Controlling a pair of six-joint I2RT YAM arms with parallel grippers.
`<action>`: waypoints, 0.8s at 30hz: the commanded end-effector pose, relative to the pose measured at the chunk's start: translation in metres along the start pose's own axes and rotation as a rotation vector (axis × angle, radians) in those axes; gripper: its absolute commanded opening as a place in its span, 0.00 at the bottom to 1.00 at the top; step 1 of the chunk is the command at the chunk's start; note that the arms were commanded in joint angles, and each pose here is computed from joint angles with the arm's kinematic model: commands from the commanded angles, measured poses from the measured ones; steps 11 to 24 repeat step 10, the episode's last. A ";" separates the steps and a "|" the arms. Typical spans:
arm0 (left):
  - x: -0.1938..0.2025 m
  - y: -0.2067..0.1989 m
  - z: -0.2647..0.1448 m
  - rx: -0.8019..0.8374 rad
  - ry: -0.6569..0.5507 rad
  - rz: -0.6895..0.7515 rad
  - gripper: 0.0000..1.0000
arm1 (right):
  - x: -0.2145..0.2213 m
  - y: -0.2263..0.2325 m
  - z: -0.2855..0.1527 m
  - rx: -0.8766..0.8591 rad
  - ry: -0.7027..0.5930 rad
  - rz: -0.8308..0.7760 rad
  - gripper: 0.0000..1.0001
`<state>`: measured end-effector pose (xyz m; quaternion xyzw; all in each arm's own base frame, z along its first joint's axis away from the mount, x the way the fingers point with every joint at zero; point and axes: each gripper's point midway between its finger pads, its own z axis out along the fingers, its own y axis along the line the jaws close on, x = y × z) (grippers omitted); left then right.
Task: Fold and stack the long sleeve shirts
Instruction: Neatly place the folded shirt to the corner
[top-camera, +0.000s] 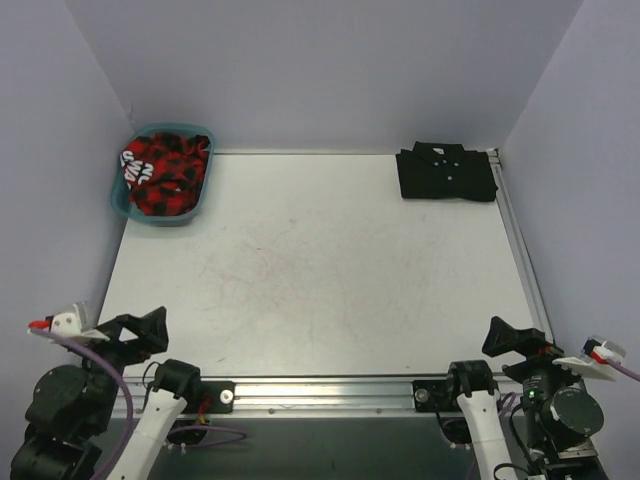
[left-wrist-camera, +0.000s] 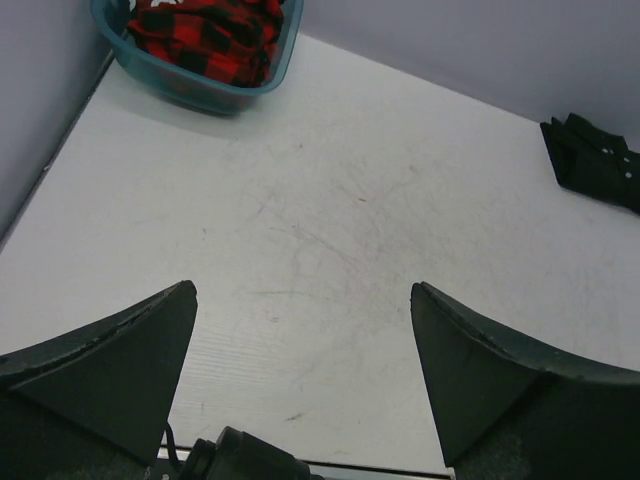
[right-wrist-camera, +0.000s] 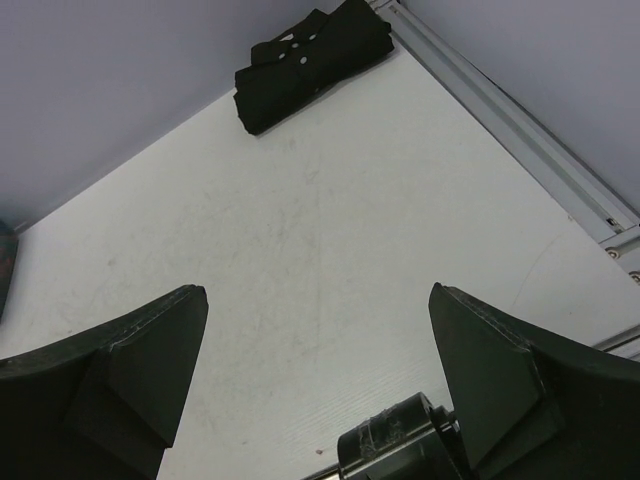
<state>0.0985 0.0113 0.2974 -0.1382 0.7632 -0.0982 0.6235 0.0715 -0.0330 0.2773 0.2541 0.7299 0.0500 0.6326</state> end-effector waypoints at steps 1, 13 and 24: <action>-0.007 0.012 -0.013 -0.029 -0.066 -0.025 0.97 | -0.006 0.001 0.003 -0.004 -0.030 -0.016 1.00; -0.006 0.013 -0.014 -0.028 -0.065 -0.026 0.97 | -0.003 0.006 0.007 -0.022 -0.008 -0.027 1.00; -0.006 0.013 -0.014 -0.028 -0.065 -0.026 0.97 | -0.003 0.006 0.007 -0.022 -0.008 -0.027 1.00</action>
